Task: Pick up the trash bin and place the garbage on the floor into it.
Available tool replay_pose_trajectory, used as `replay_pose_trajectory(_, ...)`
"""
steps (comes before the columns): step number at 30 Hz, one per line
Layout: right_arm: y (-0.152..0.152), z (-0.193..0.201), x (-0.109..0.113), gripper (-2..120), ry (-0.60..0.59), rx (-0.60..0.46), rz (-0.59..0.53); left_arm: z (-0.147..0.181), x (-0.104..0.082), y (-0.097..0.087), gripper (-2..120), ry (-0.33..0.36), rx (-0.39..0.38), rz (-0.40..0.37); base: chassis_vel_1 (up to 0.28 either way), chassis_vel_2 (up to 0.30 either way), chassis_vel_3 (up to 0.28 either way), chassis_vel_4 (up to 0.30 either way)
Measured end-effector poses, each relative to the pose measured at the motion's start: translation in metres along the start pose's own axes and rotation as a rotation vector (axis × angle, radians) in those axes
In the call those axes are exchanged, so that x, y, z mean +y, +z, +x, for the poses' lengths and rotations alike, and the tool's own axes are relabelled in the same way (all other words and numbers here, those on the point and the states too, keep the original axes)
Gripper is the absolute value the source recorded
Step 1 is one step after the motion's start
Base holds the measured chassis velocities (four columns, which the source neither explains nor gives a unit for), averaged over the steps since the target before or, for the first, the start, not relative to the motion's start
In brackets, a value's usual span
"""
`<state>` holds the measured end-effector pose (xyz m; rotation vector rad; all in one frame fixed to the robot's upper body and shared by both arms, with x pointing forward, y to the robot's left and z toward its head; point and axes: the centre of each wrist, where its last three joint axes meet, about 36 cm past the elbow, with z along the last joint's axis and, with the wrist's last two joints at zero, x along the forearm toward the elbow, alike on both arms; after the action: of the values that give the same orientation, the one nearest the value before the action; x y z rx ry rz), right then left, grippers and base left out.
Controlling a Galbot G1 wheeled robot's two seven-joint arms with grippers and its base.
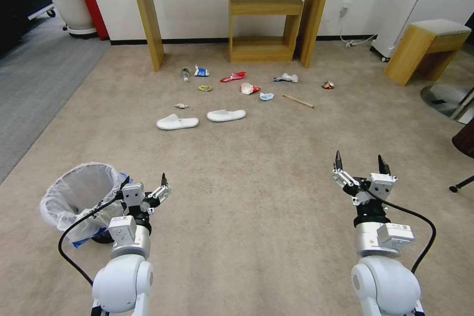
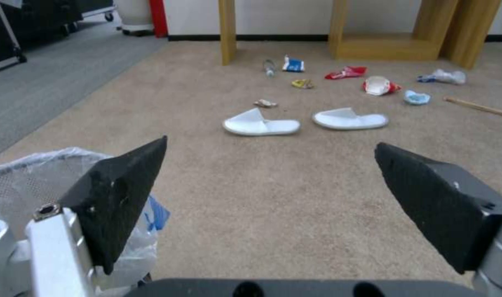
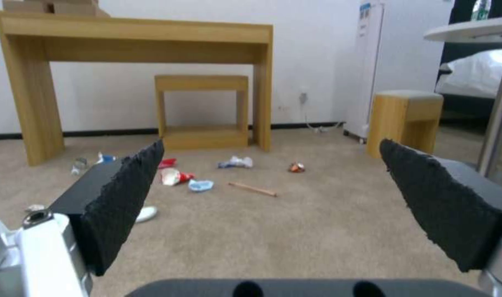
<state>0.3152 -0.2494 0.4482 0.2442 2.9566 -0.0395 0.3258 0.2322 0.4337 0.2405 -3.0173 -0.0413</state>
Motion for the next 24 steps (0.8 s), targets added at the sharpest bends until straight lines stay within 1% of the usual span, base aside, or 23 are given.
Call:
replay_pose_trajectory(10, 0.0008, 0.0040, 0.0014, 100, -0.002, 0.018, -0.005, 0.0030, 0.0015, -0.0016, 100, -0.002, -0.004, 0.001, 0.006, 0.005, -0.006, -0.005)
replay_pose_trajectory(13, 0.0010, 0.0041, 0.0014, 100, -0.003, 0.019, -0.003, 0.0031, 0.0017, -0.0015, 100, -0.003, -0.005, 0.002, 0.121, 0.084, -0.100, -0.096)
replay_pose_trajectory(17, 0.0025, 0.0040, 0.0019, 100, -0.003, 0.019, -0.001, 0.0026, 0.0020, -0.0016, 100, -0.003, -0.006, 0.002, 0.162, 0.174, -0.185, -0.198)
replay_pose_trajectory(24, 0.0043, 0.0046, 0.0014, 100, -0.007, 0.014, 0.005, 0.0013, 0.0019, 0.0009, 100, -0.004, 0.001, 0.002, 0.243, 0.220, -0.214, -0.220)
